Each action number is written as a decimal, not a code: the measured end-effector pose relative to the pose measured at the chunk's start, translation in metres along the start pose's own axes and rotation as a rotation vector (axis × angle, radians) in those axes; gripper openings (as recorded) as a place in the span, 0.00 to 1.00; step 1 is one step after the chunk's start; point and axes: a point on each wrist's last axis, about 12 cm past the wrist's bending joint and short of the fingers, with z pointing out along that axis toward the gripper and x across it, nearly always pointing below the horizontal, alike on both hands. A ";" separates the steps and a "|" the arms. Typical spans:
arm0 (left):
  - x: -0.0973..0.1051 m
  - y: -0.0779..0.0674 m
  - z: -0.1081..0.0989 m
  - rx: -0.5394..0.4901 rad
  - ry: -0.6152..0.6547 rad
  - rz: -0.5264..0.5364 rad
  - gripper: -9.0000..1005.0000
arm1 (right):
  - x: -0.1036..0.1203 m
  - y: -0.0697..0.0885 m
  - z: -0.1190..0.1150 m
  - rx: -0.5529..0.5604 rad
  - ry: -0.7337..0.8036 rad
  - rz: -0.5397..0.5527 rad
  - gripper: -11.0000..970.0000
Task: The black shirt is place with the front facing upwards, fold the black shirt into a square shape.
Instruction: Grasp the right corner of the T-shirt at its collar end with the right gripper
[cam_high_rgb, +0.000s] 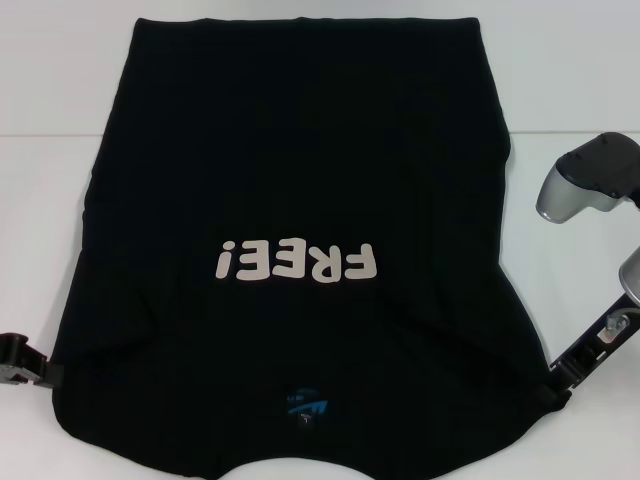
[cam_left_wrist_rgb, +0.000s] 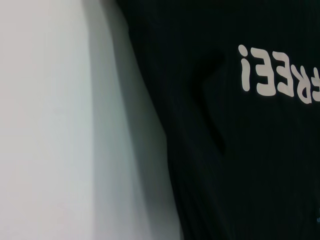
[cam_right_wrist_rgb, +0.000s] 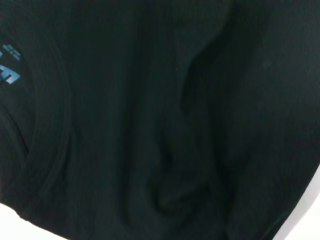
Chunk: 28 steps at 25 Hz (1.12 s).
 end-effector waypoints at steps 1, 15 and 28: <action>0.000 0.000 0.000 0.000 0.000 0.000 0.01 | 0.000 0.000 0.000 -0.001 0.000 -0.001 0.50; 0.000 0.000 0.000 0.002 0.001 0.012 0.01 | -0.007 0.004 -0.003 0.004 -0.008 -0.019 0.11; 0.000 -0.001 -0.001 0.009 0.008 0.021 0.01 | -0.008 0.000 -0.020 -0.010 -0.041 -0.024 0.05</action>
